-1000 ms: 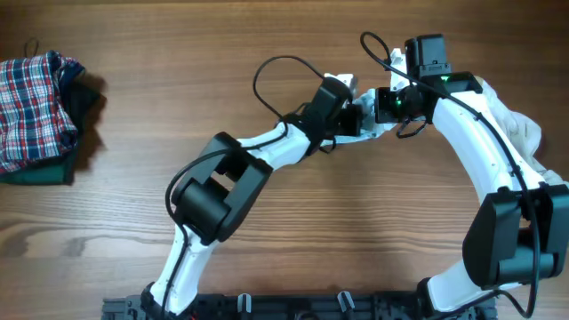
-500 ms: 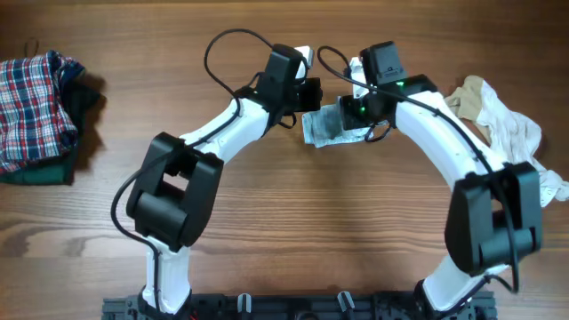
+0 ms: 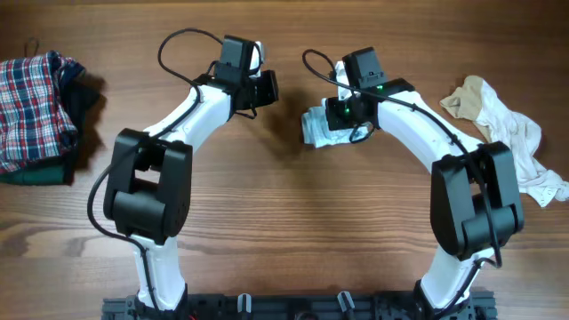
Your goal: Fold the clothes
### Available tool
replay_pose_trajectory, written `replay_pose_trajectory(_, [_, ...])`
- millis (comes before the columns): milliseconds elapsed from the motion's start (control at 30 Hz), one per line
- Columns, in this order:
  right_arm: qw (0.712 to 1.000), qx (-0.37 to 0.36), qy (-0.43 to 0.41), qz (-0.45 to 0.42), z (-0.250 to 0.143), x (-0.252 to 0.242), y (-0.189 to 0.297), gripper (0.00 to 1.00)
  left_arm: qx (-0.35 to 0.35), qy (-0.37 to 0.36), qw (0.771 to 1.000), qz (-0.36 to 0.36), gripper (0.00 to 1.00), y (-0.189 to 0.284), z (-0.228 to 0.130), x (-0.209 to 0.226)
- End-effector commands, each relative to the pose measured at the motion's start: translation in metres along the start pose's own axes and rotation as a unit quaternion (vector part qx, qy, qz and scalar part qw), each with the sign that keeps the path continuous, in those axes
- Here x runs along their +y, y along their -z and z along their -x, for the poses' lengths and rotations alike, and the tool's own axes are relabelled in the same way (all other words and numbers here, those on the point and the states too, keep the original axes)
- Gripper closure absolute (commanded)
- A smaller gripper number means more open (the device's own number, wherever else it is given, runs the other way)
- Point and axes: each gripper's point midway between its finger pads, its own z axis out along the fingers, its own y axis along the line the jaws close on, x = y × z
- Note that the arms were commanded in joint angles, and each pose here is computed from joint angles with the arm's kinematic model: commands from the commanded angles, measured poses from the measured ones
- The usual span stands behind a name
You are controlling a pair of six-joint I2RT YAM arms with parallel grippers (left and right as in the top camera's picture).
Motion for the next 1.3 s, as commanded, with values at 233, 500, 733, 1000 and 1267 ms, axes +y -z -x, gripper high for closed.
replay_pose_trajectory(233, [0.994,0.029,-0.022,0.108,-0.010,0.037,-0.001,0.39,-0.010,-0.014,1.000,-0.009,0.91,0.013,0.007,-0.008])
replay_pose_trajectory(500, [0.987,0.029,0.029,0.154,-0.012,0.052,0.004,0.31,-0.023,-0.034,0.999,0.004,0.94,0.026,0.016,-0.001])
replay_pose_trajectory(733, [0.978,-0.036,0.101,0.182,0.017,0.072,0.048,0.30,-0.072,-0.047,0.996,-0.005,0.96,0.076,0.040,-0.023])
replay_pose_trajectory(1000, [0.979,-0.116,0.056,0.156,0.049,0.055,0.107,0.28,-0.032,-0.081,0.996,-0.030,0.96,0.062,0.005,-0.065])
replay_pose_trajectory(1267, [0.989,-0.078,-0.120,0.035,0.029,-0.058,0.097,0.74,-0.011,-0.227,0.974,-0.007,0.96,0.025,-0.059,-0.125])
